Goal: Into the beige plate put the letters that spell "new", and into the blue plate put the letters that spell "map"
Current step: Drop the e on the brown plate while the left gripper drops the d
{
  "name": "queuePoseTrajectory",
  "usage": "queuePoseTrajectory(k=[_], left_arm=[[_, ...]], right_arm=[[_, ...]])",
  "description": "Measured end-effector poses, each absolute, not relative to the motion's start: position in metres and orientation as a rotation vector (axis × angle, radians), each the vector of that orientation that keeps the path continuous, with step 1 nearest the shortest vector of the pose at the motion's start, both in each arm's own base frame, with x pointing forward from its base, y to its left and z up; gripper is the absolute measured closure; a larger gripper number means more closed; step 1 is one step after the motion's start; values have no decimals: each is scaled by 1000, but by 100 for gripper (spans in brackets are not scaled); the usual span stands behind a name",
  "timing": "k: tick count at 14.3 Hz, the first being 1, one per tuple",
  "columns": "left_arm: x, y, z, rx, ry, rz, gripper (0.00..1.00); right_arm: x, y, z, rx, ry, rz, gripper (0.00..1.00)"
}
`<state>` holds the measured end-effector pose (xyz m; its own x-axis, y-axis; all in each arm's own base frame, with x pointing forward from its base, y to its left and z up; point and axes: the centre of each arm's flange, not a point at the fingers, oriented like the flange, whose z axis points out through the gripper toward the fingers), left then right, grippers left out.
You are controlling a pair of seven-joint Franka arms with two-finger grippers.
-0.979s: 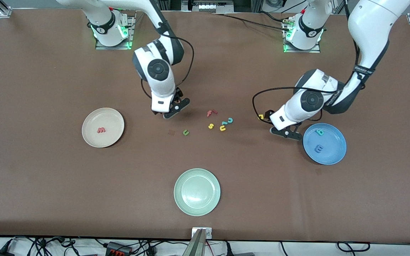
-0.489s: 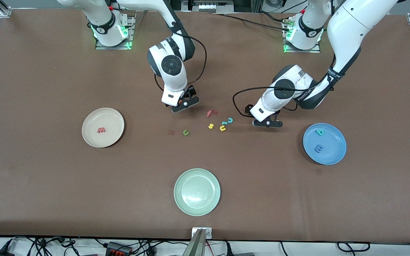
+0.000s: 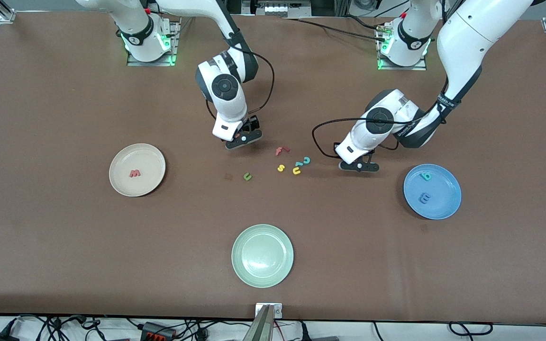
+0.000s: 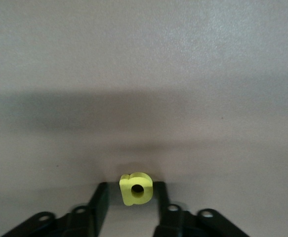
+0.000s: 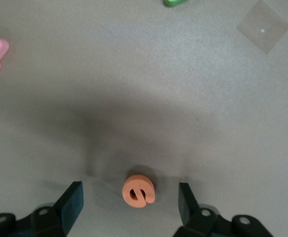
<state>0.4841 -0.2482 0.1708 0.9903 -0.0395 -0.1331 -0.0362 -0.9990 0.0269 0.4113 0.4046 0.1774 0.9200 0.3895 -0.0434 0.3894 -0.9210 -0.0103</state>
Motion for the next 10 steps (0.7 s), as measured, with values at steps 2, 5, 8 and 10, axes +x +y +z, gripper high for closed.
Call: queuePoseTrajectory(k=[2,5,8,10], left_arm=[[485,-248,171,3110,-58,-207,71],[490,-243,175,3113,-44,-196,71],[512,-225,202,3216,-59,-252,71],[538,-210,240,3293,-151,-307,71]], right_arm=[[410,402,175,-3083,-615,80,15],[408,400,172,-3089,-603,88,18],[407,400,172,-3092,-596,90,29],[407,401,173,-3091,-594,88,48]])
